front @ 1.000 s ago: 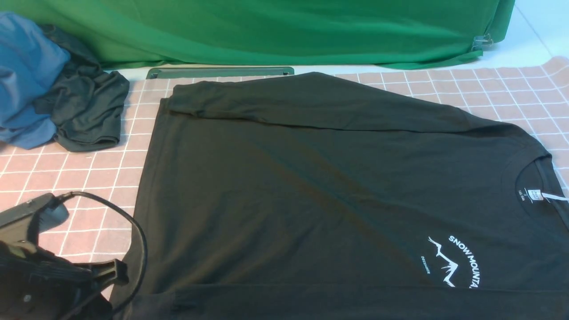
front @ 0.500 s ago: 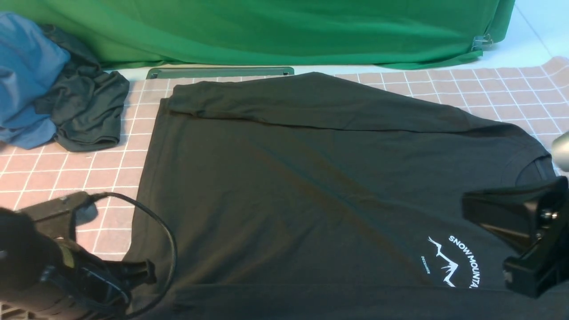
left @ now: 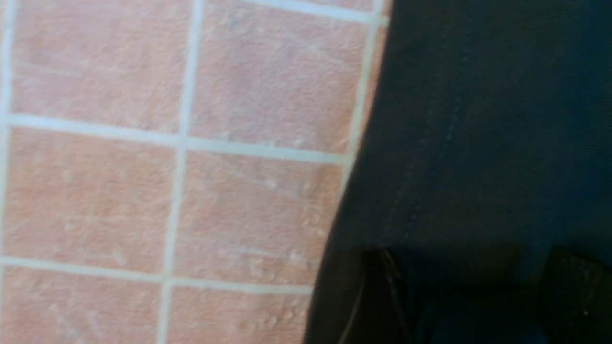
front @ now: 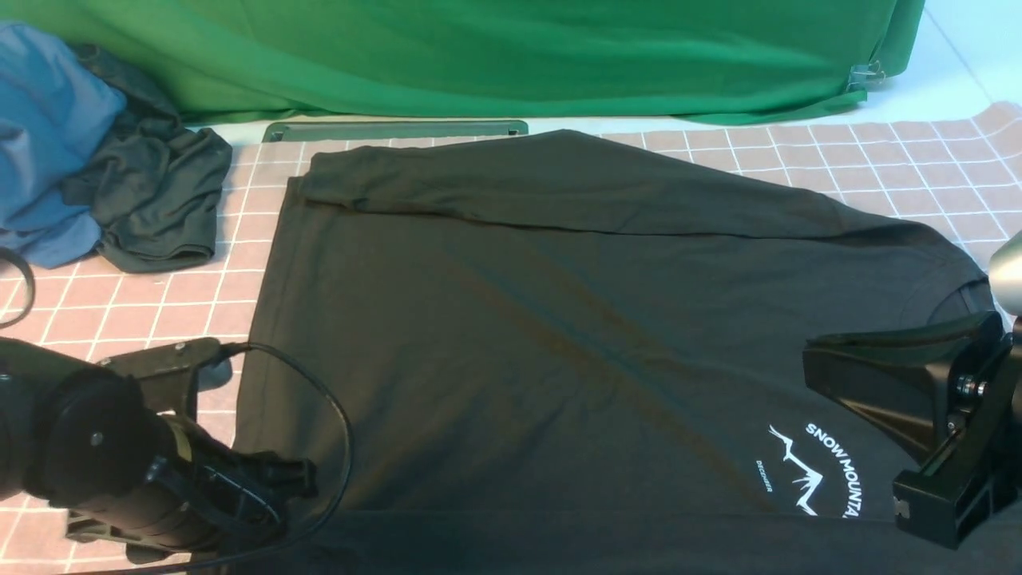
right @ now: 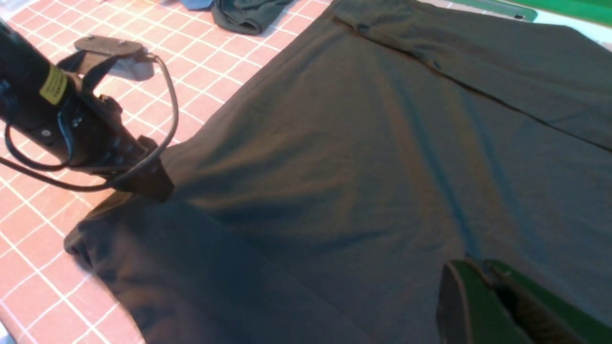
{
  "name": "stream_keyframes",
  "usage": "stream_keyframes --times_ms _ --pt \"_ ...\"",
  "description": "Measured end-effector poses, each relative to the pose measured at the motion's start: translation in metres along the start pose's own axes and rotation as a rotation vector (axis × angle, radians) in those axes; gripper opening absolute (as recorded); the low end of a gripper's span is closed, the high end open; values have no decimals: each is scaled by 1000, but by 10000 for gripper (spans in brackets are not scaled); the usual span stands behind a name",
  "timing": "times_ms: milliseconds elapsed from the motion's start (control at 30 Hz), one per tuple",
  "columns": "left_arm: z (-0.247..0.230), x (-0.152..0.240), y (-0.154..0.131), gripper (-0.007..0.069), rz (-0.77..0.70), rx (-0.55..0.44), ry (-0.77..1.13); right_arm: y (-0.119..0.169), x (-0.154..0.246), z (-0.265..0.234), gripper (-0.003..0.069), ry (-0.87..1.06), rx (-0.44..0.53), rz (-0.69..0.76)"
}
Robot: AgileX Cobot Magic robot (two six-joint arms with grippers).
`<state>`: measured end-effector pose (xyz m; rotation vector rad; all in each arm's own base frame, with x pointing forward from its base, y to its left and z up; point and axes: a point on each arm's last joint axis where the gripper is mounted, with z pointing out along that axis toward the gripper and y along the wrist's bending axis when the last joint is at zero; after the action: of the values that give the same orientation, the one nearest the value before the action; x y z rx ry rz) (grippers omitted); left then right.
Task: Fold a long-sleeved shirt over a pink coffee tablecloth.
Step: 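Grasp the left edge of the dark T-shirt lying flat on the table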
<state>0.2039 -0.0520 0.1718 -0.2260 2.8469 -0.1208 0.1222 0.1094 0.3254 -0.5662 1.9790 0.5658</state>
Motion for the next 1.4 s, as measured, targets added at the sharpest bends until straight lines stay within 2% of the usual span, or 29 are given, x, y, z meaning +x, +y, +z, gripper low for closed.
stream_keyframes --times_ms 133,233,267,300,367,433,500,767,1233,1333,1400 --pt "5 2 -2 417 32 15 41 0 0 0 44 0 0 0" --pt "9 5 -2 355 44 5 89 0 0 0 44 0 0 0" --pt "9 6 -2 305 56 4 95 0 0 0 44 0 0 0" --pt "9 6 -2 298 55 4 97 0 0 0 44 0 0 0" --pt "7 6 -2 174 63 0 117 0 0 0 44 0 0 0" --pt "3 4 -3 82 66 0 126 0 0 0 44 0 0 0" --pt "-4 -1 -5 46 69 4 125 0 0 0 44 0 0 0" --pt "-39 -13 -12 46 71 15 132 0 0 0 44 0 0 0" --pt "-32 -4 -4 57 49 -45 174 0 0 0 60 0 0 0" --pt "-32 -3 -6 104 25 -20 178 0 0 0 68 0 0 0" --pt "-32 -3 -7 167 12 -7 183 0 0 0 71 0 0 0"
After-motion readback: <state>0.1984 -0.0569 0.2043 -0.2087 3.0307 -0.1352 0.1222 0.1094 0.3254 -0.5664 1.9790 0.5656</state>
